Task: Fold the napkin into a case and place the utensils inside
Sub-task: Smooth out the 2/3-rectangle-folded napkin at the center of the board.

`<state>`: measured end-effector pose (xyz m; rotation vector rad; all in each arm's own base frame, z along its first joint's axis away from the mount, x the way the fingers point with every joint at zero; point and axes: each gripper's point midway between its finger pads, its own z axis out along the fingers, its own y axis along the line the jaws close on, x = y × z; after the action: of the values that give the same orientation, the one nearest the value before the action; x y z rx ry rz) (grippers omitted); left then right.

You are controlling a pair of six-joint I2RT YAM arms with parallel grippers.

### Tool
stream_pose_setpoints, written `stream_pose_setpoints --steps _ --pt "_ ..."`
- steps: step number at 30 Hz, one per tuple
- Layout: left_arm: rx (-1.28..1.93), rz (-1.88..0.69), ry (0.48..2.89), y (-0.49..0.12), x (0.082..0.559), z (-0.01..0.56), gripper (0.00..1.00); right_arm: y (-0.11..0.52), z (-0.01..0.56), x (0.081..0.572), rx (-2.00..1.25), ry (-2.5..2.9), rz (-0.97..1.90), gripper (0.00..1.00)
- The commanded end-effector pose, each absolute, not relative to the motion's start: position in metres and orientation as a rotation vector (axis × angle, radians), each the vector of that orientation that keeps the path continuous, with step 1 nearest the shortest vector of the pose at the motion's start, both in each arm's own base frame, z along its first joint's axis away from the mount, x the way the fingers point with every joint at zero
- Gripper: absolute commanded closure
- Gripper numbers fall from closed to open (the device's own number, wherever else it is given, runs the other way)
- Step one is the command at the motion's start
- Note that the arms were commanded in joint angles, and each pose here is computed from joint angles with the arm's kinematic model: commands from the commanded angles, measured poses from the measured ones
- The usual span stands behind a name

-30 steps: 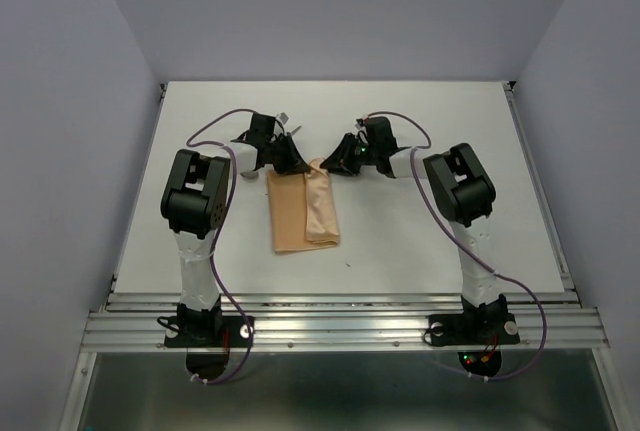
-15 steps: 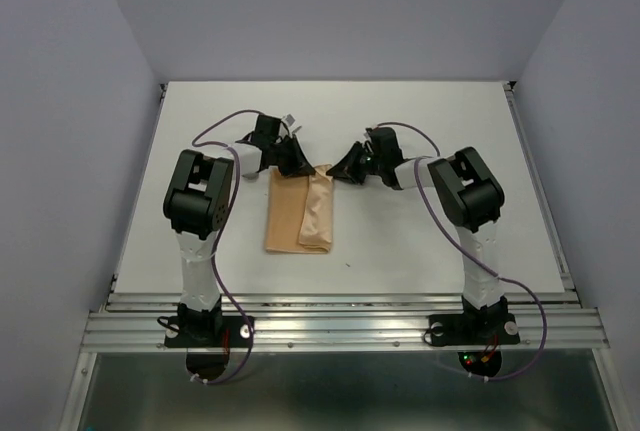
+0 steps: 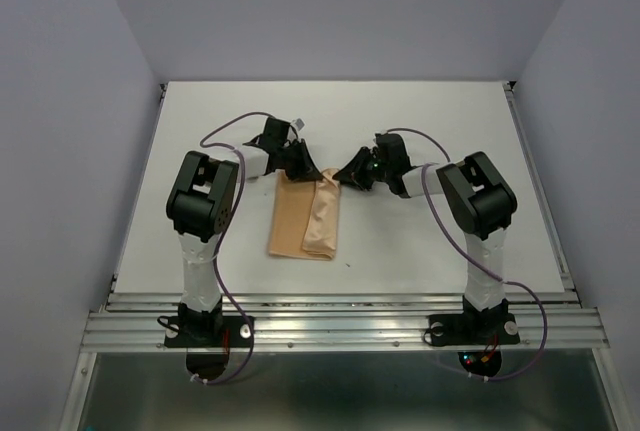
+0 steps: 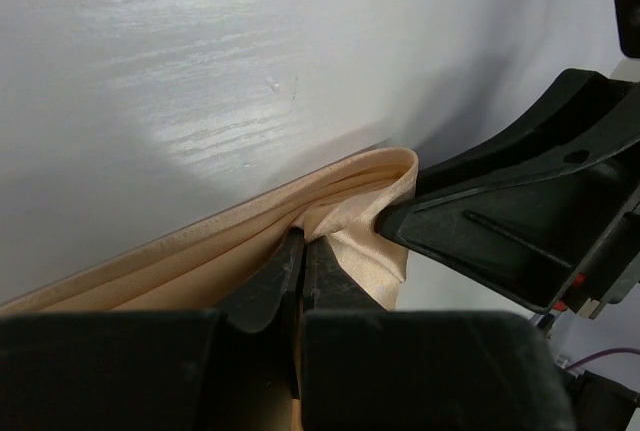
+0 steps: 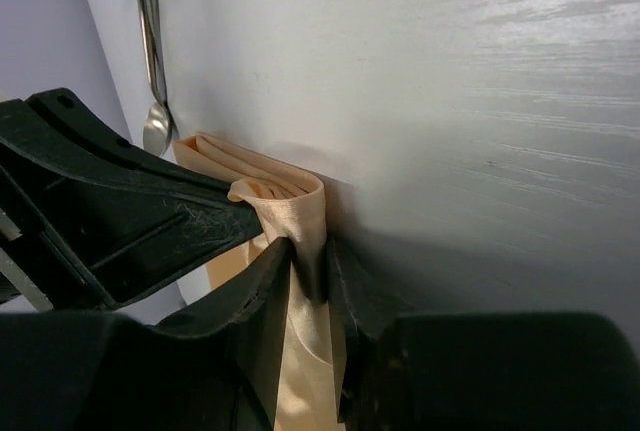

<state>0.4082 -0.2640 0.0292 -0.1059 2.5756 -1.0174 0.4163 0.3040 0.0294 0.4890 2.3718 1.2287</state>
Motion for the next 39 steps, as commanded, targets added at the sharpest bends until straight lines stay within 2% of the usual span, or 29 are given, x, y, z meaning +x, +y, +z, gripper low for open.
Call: stream_pose_setpoints --steps 1,4,18,35,39 --pt "-0.077 -0.998 2.519 -0.257 0.407 0.057 1.00 0.302 0.035 0.417 0.479 2.341 1.207 0.69" --pt "-0.084 -0.989 2.520 -0.255 0.406 0.057 1.00 0.302 0.035 0.416 0.481 2.342 1.207 0.59" --pt "-0.107 -0.968 2.506 -0.247 0.394 0.061 1.00 0.306 0.026 0.411 0.485 2.365 1.247 0.52" --pt "-0.136 -0.951 2.524 -0.240 0.381 0.049 1.00 0.325 0.002 0.393 0.500 2.418 1.349 0.54" --pt "-0.141 -0.947 2.525 -0.238 0.377 0.048 1.00 0.323 0.000 0.391 0.518 2.417 1.343 0.63"
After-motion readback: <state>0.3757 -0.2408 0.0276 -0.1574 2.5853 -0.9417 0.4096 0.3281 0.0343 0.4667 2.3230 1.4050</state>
